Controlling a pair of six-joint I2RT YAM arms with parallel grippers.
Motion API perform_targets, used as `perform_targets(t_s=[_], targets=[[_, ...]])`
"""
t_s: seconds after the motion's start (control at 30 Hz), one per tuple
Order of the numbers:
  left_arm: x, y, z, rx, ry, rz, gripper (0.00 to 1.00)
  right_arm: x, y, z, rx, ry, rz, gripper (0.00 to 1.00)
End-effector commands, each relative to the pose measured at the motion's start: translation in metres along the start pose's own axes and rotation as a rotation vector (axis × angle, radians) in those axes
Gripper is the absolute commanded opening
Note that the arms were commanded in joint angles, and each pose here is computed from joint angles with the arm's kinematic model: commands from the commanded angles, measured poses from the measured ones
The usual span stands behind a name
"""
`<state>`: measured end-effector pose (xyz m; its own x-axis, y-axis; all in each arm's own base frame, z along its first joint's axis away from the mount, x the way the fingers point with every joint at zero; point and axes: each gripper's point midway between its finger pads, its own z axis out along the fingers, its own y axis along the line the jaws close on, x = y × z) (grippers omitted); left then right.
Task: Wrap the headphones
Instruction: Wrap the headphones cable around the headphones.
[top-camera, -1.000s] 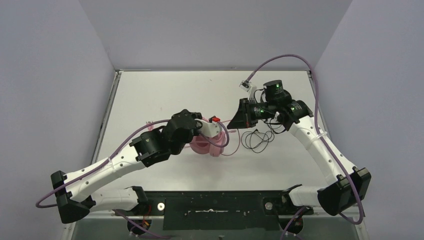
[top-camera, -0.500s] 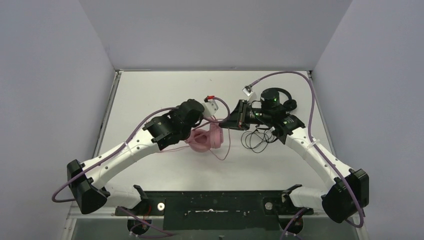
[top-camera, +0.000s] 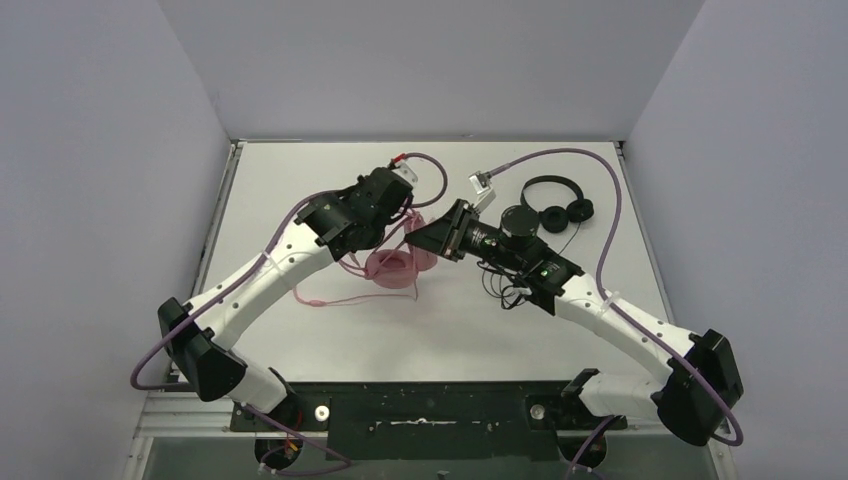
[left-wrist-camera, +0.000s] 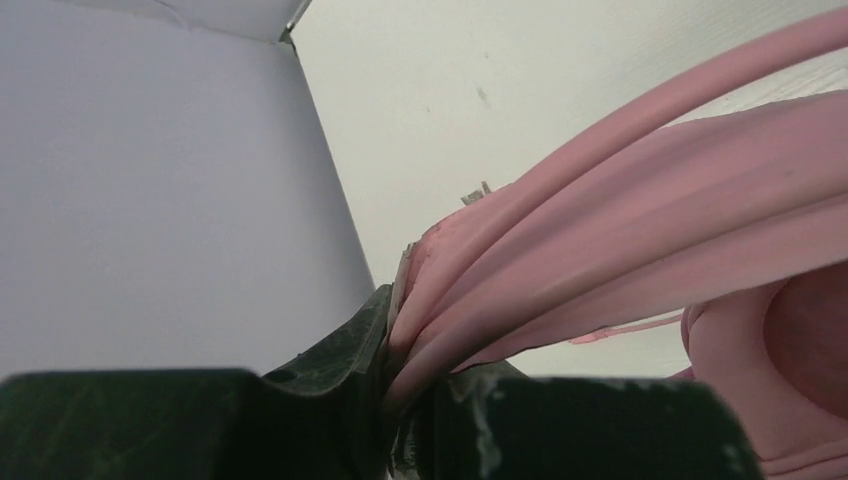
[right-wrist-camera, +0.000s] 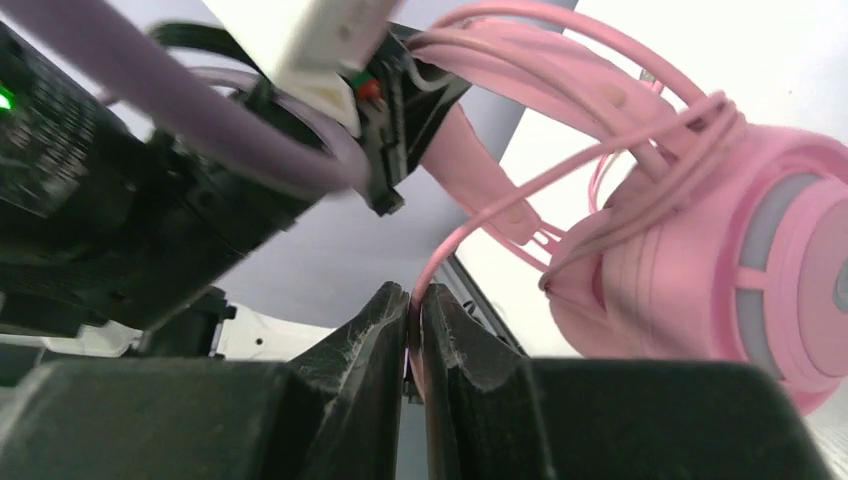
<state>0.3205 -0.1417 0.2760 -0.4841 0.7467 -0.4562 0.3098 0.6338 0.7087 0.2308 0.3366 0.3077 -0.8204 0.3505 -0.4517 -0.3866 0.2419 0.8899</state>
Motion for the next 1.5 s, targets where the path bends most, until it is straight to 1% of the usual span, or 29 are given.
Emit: perform_targets(t_s=[0.0, 0.1, 0.17, 0.27, 0.4, 0.5, 0.57, 0.63, 0.83, 0.97, 1.03, 1.1, 1.17, 1.27, 1.33, 1.47], targets=[[-0.024, 0.027, -0.02, 0.028, -0.088, -0.308, 0.0, -0.016, 0.008, 0.011, -0.028, -0.145, -0.16, 0.12], [-0.03, 0.034, -0.028, 0.075, -0.118, -0.389, 0.0, -0.011, -0.004, 0.02, -0.003, -0.148, -0.222, 0.09], [-0.033, 0.04, -0.032, 0.107, -0.128, -0.463, 0.0, -0.007, 0.0, 0.027, -0.037, -0.156, -0.259, 0.09], [-0.041, 0.049, -0.038, 0.145, -0.154, -0.544, 0.0, 0.003, 0.004, 0.036, -0.051, -0.144, -0.315, 0.11], [-0.052, 0.06, -0.046, 0.19, -0.199, -0.652, 0.0, 0.011, 0.004, 0.043, -0.018, -0.135, -0.407, 0.11], [-0.059, 0.069, -0.053, 0.202, -0.236, -0.702, 0.0, 0.015, 0.002, 0.042, 0.003, -0.145, -0.47, 0.11], [-0.062, 0.075, -0.055, 0.199, -0.251, -0.724, 0.0, 0.02, 0.007, 0.04, -0.027, -0.158, -0.489, 0.14], [-0.064, 0.081, -0.056, 0.199, -0.258, -0.74, 0.0, 0.023, 0.01, 0.04, -0.042, -0.162, -0.488, 0.14], [-0.068, 0.09, -0.057, 0.196, -0.274, -0.77, 0.0, 0.041, 0.013, 0.042, -0.071, -0.121, -0.488, 0.15], [-0.072, 0.092, -0.059, 0.238, -0.29, -0.82, 0.0, 0.045, 0.002, 0.041, -0.031, -0.124, -0.532, 0.14], [-0.077, 0.092, -0.064, 0.286, -0.311, -0.852, 0.0, 0.04, -0.002, 0.04, -0.015, -0.143, -0.582, 0.14], [-0.084, 0.089, -0.071, 0.374, -0.334, -0.893, 0.0, 0.037, -0.002, 0.038, -0.018, -0.171, -0.66, 0.14], [-0.087, 0.093, -0.079, 0.433, -0.363, -0.938, 0.0, 0.037, -0.002, 0.037, -0.034, -0.202, -0.731, 0.16], [-0.089, 0.105, -0.091, 0.469, -0.397, -0.985, 0.0, 0.041, -0.007, 0.034, -0.045, -0.244, -0.848, 0.18], [-0.089, 0.11, -0.103, 0.485, -0.415, -0.989, 0.0, 0.043, -0.006, 0.035, -0.043, -0.276, -0.929, 0.18], [-0.085, 0.12, -0.125, 0.5, -0.445, -0.995, 0.0, 0.04, -0.011, 0.047, -0.048, -0.324, -1.109, 0.24]])
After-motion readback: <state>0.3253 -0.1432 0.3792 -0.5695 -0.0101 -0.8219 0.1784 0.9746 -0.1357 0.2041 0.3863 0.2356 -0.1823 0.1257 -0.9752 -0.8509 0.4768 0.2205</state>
